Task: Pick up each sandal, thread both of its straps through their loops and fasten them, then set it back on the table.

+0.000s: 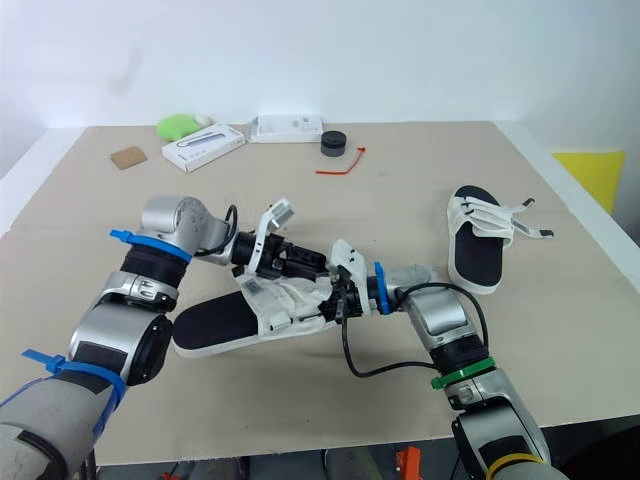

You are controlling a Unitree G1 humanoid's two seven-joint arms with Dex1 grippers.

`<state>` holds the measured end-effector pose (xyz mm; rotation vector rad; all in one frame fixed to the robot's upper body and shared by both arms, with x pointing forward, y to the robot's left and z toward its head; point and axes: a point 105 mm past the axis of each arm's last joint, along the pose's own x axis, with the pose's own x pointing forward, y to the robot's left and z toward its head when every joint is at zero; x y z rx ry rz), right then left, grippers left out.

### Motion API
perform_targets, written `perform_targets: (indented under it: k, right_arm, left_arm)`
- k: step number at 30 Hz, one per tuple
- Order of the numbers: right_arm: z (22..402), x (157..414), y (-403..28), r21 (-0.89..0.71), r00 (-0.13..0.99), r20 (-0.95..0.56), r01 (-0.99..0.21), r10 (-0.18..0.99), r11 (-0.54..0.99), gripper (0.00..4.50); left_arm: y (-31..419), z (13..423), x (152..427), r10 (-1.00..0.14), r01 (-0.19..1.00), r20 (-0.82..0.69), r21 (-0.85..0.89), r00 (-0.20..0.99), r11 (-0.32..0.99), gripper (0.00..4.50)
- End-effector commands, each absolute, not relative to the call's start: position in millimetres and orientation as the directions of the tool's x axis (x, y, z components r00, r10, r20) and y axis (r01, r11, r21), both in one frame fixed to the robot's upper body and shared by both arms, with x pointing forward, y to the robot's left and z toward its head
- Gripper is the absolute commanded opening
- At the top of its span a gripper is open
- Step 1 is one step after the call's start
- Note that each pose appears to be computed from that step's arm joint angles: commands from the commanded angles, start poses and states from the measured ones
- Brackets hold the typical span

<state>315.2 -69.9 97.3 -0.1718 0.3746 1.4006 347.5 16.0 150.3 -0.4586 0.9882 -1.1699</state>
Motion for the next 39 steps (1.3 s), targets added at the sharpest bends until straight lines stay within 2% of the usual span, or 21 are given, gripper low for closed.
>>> perform_targets:
  k: [1, 8, 15, 26, 39]
  right_arm:
    - [52.8, 306.8, -88.0, 0.209, 0.133, -0.483, -0.942, 0.865, 0.262, 0.0]
    - [52.4, 306.1, -88.7, 0.21, 0.136, -0.486, -0.941, 0.864, 0.266, 0.0]
    - [52.6, 306.5, -87.6, 0.21, 0.137, -0.483, -0.941, 0.865, 0.267, 0.0]
    - [50.9, 303.8, -88.5, 0.214, 0.141, -0.485, -0.938, 0.863, 0.273, 0.0]
    - [50.7, 303.6, -88.6, 0.212, 0.148, -0.485, -0.936, 0.862, 0.28, 0.0]
  left_arm:
    - [26.3, 149.5, 355.0, -0.883, 0.562, -0.461, -0.708, 0.09, 0.427, 4.38]
    - [41.5, 144.8, 361.2, -0.853, 0.576, -0.512, -0.669, 0.102, 0.47, 4.38]
    - [23.8, 130.8, 347.4, -0.857, 0.576, -0.515, -0.695, 0.021, 0.432, 4.38]
    - [-6.4, 137.3, 357.3, -0.894, 0.588, -0.446, -0.711, 0.048, 0.386, 4.38]
    - [-20.2, 133.2, 348.7, -0.897, 0.61, -0.441, -0.716, -0.018, 0.34, 4.38]
